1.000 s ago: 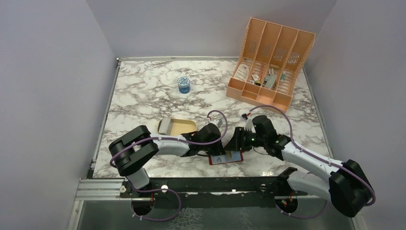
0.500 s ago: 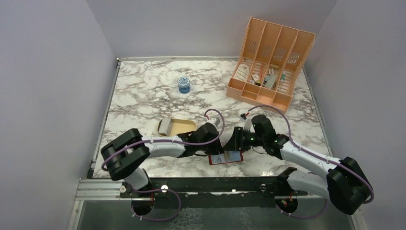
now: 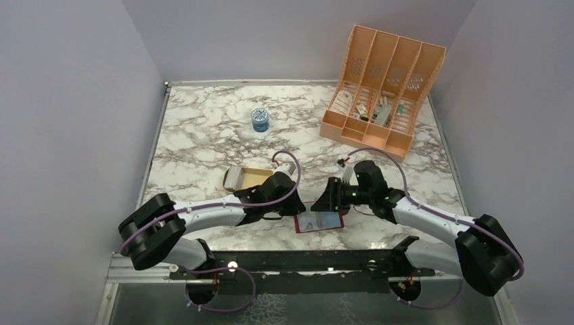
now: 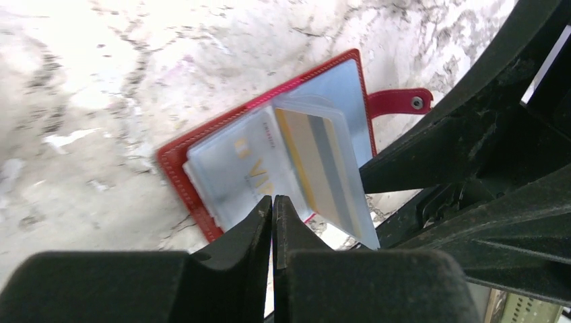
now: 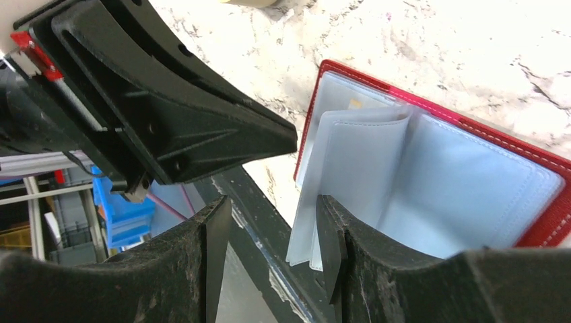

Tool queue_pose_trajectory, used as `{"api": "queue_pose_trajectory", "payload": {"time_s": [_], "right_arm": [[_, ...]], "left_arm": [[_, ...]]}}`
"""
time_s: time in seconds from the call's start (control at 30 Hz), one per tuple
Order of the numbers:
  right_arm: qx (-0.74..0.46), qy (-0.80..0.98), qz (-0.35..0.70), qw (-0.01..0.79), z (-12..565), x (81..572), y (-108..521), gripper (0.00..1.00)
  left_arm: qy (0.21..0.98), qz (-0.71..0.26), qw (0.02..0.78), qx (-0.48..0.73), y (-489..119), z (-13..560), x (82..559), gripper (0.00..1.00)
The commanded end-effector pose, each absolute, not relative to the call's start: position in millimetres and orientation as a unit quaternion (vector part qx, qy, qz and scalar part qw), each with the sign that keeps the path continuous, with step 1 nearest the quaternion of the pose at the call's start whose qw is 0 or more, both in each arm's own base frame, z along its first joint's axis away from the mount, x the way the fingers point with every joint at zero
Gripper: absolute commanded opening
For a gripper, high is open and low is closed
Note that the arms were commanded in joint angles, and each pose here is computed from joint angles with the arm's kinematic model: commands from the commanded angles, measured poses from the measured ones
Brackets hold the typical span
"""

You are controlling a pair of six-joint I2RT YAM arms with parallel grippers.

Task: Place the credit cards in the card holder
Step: Turn over the card slot in the card holder.

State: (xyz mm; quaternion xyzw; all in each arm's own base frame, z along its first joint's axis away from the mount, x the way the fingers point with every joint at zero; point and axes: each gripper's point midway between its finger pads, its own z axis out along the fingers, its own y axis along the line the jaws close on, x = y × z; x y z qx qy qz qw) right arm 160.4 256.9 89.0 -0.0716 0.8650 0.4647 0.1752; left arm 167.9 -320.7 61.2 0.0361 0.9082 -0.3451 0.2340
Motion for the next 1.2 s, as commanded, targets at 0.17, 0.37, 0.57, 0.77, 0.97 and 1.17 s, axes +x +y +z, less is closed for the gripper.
{"api": "queue_pose_trajectory", "payload": {"time_s": [0.17,0.37,0.57,0.77,0.97,1.17], "right_arm": [[-0.076,0.845,0.505,0.157,95,160,272,0.5],[-0.066,0.864,0.475,0.156,81,162,265,0.5],[-0.06,0.879,0.441,0.17,75,166,255,0.5],[-0.068,0.889,0.411,0.19,80,168,245,0.5],[-0.078,0.886,0.4,0.221,94,173,239,0.5],[-0.082,0.887,0.386,0.239,103,177,235,0.49]], "left_arm": [[0.898,-0.346,0.271,0.004,-293,78,181,0.14],[0.891,-0.364,0.271,0.018,-300,84,180,0.17],[0.895,-0.361,0.26,0.03,-303,76,178,0.16],[0.915,-0.269,0.296,0.058,-279,83,194,0.23],[0.923,-0.156,0.346,0.062,-230,104,227,0.27],[0.928,-0.081,0.362,0.045,-183,121,255,0.3]]}}
